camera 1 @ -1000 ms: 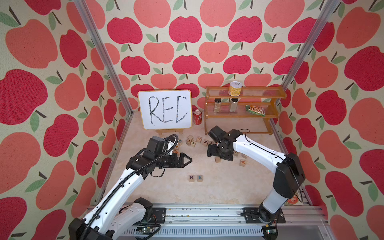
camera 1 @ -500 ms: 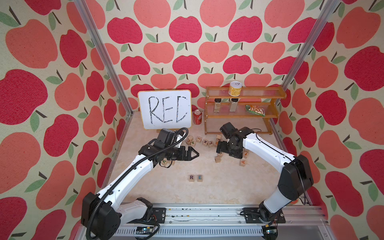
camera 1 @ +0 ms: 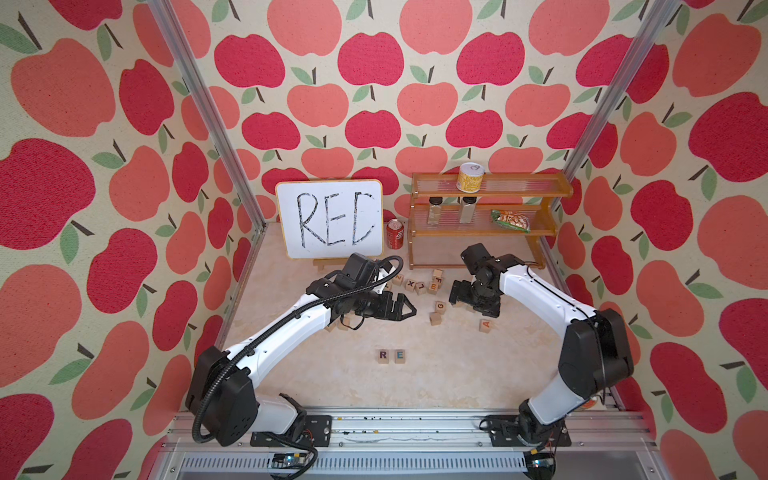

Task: Assemble the uppercase word "red" with letter blocks
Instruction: Pick up the letter block from the center of the board.

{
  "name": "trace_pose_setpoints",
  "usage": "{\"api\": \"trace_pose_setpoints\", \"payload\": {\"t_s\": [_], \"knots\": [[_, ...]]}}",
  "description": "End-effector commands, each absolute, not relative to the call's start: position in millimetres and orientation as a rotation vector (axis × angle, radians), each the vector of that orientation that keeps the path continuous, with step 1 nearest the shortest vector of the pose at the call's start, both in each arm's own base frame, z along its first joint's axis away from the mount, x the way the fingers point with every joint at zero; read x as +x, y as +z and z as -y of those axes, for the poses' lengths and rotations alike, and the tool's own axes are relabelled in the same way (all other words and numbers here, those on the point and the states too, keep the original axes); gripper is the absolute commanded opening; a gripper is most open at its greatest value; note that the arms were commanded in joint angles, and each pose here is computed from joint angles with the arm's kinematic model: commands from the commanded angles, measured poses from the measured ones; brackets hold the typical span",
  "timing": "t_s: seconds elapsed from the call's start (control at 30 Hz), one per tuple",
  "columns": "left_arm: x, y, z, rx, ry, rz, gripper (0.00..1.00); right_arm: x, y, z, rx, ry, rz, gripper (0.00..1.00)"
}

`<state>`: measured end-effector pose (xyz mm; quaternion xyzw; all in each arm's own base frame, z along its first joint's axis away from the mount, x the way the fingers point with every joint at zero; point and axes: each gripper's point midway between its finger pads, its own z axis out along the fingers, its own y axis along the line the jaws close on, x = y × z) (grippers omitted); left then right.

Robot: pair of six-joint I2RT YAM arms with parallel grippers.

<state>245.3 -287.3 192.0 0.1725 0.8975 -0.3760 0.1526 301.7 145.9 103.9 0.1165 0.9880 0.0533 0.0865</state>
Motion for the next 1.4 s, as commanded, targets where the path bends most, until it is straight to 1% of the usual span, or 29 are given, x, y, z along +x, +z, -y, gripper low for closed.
{"api": "trace_pose_setpoints", "payload": {"t_s": [0.0,0.27,0.4,0.5,0.63,0.73,0.87,1.0,1.17,1.37], "knots": [[255.1,203.4,298.3,0.546,-1.070,-2.517,1.00,306.0,93.9,-142.7,0.315,0.166,-2.964,0.98],[261.6,194.4,315.4,0.590,-1.060,-2.539,0.99,320.9,79.0,-131.6,0.329,0.154,-2.973,0.93],[264.3,192.7,324.4,0.612,-1.065,-2.545,0.99,327.3,70.2,-127.0,0.333,0.141,-2.984,0.89],[266.5,191.2,329.3,0.629,-1.068,-2.552,0.99,331.3,64.3,-124.8,0.341,0.142,-2.990,0.82],[270.2,188.0,333.2,0.650,-1.062,-2.566,0.99,335.6,57.0,-122.1,0.345,0.136,-3.000,0.69],[272.7,188.1,336.2,0.666,-1.061,-2.567,0.99,338.6,51.9,-120.6,0.352,0.132,-3.008,0.60],[276.3,187.5,338.9,0.674,-1.062,-2.573,0.99,342.5,46.7,-118.8,0.360,0.133,-3.013,0.57],[279.1,185.8,340.6,0.675,-1.068,-2.583,0.99,346.9,41.1,-115.7,0.366,0.126,-3.021,0.51],[281.0,184.4,340.7,0.678,-1.073,-2.591,0.99,351.1,34.5,-111.7,0.369,0.119,-3.028,0.47],[285.8,184.6,341.4,0.661,-1.084,-2.594,0.99,354.2,26.6,-108.3,0.365,0.109,-3.045,0.45]]}}
